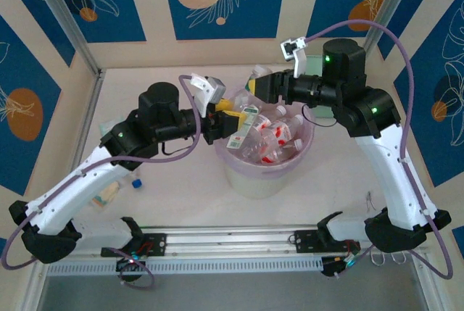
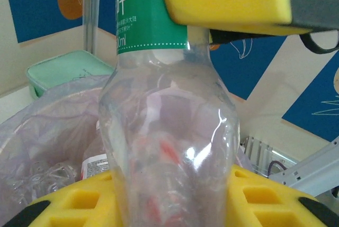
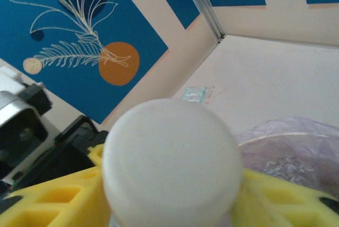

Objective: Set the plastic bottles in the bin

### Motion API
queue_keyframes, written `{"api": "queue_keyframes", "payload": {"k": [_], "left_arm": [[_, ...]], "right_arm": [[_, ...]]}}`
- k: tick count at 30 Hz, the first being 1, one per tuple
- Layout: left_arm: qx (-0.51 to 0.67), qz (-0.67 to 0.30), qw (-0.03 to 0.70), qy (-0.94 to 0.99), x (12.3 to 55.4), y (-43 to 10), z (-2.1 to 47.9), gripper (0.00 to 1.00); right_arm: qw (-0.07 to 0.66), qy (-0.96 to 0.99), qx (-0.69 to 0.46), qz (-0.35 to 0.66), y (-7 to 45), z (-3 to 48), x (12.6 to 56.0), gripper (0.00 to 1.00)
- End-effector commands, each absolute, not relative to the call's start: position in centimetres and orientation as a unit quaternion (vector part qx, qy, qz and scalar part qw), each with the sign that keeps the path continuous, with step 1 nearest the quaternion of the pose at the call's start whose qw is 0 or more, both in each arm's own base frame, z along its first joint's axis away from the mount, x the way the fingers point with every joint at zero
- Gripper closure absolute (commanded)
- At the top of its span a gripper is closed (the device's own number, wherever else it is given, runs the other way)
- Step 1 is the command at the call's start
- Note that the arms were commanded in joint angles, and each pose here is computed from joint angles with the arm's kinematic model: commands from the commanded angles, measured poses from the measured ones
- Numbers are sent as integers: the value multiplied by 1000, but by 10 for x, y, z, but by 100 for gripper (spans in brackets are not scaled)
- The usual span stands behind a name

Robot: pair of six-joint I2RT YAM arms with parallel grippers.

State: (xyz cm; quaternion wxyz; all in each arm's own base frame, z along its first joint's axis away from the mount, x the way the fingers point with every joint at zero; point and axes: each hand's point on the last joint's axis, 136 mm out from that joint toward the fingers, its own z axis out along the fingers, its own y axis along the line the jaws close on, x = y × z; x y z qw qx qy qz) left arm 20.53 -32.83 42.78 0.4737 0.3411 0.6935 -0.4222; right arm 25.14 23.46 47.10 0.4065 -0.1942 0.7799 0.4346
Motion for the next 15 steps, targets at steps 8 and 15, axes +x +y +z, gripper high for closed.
{"api": "queue_keyframes", "payload": {"k": [8,15], "left_arm": [[298,-375,517,709,219,-307,433,15],[260,-289,528,755,235,-275,405,15]], "right_arm": [[510,761,-178,358,195,510,261,85],[503,757,-31,416,172,474,289,94]]}}
